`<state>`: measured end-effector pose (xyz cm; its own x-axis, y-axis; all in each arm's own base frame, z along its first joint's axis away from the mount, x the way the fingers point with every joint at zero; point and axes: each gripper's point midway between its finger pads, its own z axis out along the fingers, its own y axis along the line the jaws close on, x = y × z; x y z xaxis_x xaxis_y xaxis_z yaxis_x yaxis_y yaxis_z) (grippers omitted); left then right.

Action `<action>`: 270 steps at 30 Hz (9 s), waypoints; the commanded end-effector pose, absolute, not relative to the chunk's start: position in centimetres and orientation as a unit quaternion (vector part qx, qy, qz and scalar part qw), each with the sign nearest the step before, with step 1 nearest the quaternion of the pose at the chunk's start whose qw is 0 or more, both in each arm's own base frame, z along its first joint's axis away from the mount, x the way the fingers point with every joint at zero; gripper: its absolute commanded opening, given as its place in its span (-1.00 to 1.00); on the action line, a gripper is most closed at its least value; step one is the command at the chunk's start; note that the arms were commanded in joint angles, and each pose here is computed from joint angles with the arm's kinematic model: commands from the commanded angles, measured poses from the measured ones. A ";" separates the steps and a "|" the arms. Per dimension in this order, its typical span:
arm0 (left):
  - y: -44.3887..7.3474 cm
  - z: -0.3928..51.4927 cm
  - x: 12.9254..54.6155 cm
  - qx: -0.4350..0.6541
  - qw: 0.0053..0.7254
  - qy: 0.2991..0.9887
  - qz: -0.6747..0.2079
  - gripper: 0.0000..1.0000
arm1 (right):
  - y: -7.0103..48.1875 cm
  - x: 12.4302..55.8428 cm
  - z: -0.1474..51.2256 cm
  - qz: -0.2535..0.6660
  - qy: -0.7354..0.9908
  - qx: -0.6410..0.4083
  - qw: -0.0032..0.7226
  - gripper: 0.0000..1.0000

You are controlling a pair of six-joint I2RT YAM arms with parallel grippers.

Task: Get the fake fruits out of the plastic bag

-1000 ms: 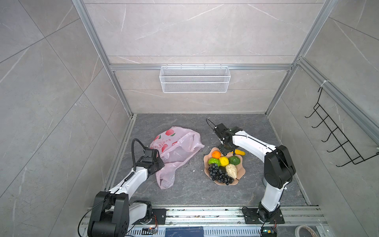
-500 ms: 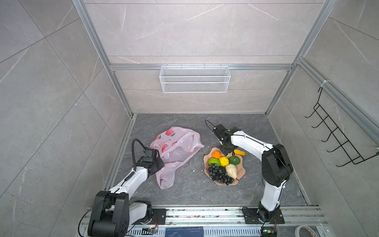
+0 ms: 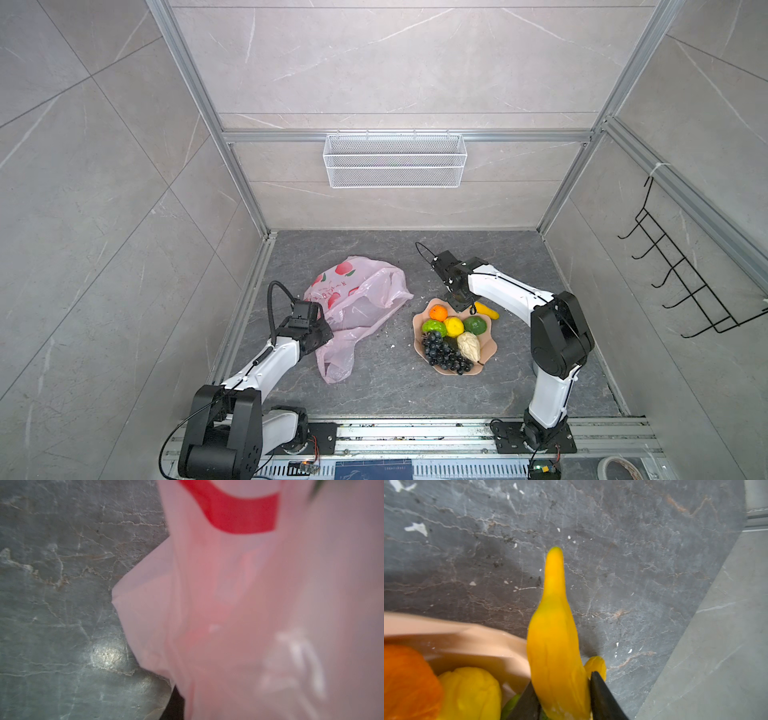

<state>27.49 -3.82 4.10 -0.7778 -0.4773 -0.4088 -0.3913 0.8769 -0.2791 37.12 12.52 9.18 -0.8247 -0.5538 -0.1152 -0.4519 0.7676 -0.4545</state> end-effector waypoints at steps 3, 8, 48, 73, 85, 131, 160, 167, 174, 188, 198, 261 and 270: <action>-4.0 4.6 28.1 -0.220 0.250 0.939 -0.091 -0.81 | 11.8 37.8 13.4 -0.226 0.929 -0.232 0.178 -0.32; -3.9 4.5 28.1 -0.220 0.249 0.939 -0.089 -0.81 | 11.2 37.3 17.1 -0.234 0.925 -0.210 0.216 -0.35; -3.9 4.7 28.0 -0.221 0.252 0.938 -0.090 -0.81 | 20.2 26.2 13.7 -0.210 0.929 -0.284 0.112 -0.14; -9.3 10.9 35.1 -0.183 0.282 0.932 -0.131 -0.86 | 14.9 26.3 25.4 -0.214 0.915 -0.185 0.289 0.39; -25.0 16.4 48.6 -0.008 0.258 0.934 -0.249 -0.87 | 9.5 23.3 28.6 -0.124 0.900 -0.035 0.416 0.39; -22.9 16.9 45.7 0.083 0.257 0.962 -0.040 0.99 | 14.0 24.2 24.3 -0.001 0.900 -0.040 0.434 0.43; -20.1 21.5 33.8 0.016 0.326 0.931 -0.162 0.85 | 13.3 23.7 23.7 -0.004 0.904 -0.031 0.427 0.45; -22.6 16.9 24.0 -0.013 0.219 0.950 -0.223 0.47 | 12.4 23.1 23.2 -0.001 0.904 -0.018 0.427 0.44; -27.6 13.4 19.7 -0.035 0.176 0.946 -0.269 0.17 | 12.7 23.1 23.2 0.007 0.905 -0.014 0.425 0.43; -31.4 10.9 20.8 -0.042 0.153 0.940 -0.301 -0.02 | 13.0 22.8 22.4 0.011 0.911 -0.016 0.412 0.43; -32.6 9.7 21.1 -0.043 0.135 0.945 -0.295 -0.32 | 12.6 22.8 22.3 0.006 0.910 -0.014 0.415 0.43; -18.7 8.8 21.8 -0.154 0.186 0.943 -0.228 -0.21 | 11.1 23.0 23.3 -0.027 0.902 0.003 0.430 0.48; -14.6 13.4 21.3 -0.120 0.260 0.943 -0.169 0.17 | 6.5 24.1 24.8 -0.085 0.895 0.062 0.433 0.74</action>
